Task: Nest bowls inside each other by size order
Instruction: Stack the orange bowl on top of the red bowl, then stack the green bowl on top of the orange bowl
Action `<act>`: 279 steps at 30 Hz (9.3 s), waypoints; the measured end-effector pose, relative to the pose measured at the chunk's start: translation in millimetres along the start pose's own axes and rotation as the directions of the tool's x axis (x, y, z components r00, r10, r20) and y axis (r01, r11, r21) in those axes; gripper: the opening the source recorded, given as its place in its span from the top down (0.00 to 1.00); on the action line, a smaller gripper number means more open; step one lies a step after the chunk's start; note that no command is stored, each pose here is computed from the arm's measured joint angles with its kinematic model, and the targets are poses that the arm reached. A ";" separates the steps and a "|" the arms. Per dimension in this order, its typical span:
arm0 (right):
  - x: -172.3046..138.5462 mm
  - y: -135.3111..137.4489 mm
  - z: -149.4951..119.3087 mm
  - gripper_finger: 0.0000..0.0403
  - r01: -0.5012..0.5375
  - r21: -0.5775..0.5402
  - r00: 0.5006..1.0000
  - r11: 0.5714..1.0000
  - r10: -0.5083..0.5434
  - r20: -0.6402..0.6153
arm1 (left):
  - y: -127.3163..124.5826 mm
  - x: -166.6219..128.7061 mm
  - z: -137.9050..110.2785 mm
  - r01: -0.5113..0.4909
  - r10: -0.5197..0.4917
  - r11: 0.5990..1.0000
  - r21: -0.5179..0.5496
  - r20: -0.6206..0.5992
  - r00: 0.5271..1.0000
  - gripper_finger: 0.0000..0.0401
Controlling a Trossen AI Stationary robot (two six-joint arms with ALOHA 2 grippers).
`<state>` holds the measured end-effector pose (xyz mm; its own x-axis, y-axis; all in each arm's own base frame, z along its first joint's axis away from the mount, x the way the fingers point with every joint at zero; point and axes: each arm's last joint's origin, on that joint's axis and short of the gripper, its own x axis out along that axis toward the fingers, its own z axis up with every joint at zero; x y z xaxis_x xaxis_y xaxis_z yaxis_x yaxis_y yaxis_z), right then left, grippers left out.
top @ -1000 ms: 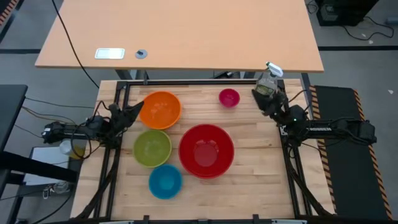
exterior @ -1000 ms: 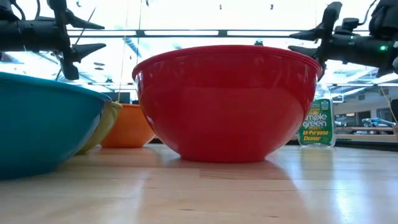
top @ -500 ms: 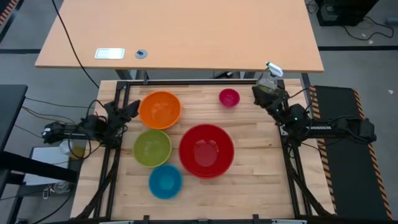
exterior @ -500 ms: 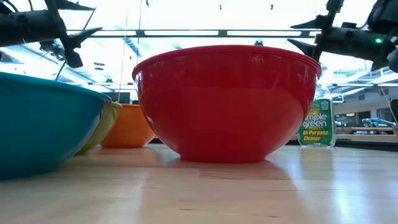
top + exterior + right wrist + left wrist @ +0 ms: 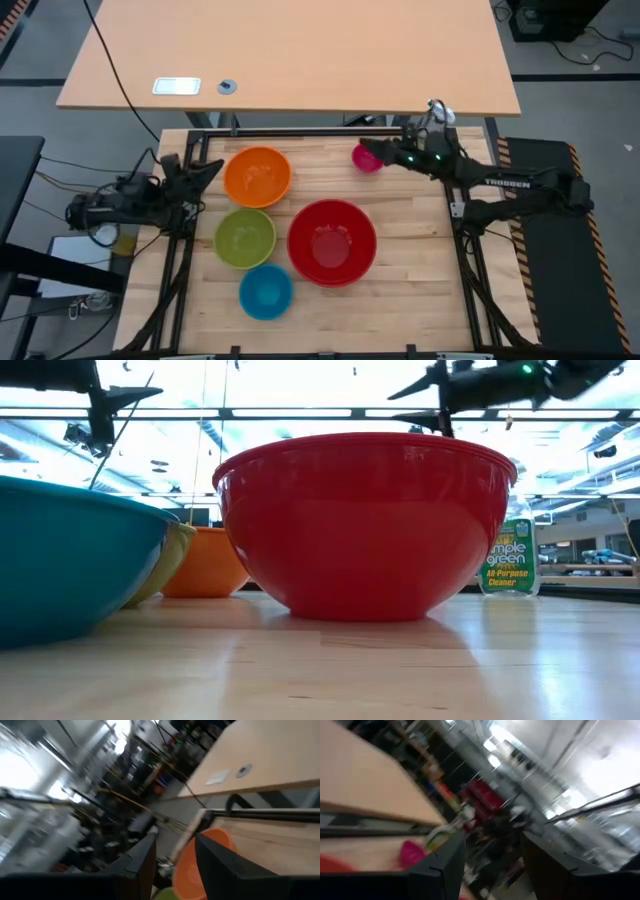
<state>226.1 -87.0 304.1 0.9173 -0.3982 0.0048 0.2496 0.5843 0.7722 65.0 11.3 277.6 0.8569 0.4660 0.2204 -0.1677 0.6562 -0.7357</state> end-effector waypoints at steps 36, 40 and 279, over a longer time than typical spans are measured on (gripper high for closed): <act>96.8 77.6 -34.1 0.64 0.176 -0.419 0.849 0.891 -0.353 -0.394 | -46.1 71.7 -8.4 -0.367 0.529 0.834 0.412 -0.408 0.744 0.52; 130.6 61.1 -49.0 0.63 0.216 -0.459 0.829 0.862 -0.410 -0.379 | -40.2 79.2 -10.6 -0.445 0.575 0.812 0.376 -0.387 0.721 0.52; 49.4 58.5 -3.3 0.56 0.228 -0.734 0.617 0.640 -0.678 -0.400 | -31.8 134.9 -30.1 -0.053 0.654 0.754 0.655 -0.742 0.144 0.97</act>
<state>287.1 -70.2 347.4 0.5210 -0.3589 -0.7745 0.5964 0.8021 0.0295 200.6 35.4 311.4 0.3753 0.0559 -0.9252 -0.4909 0.8587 -0.1473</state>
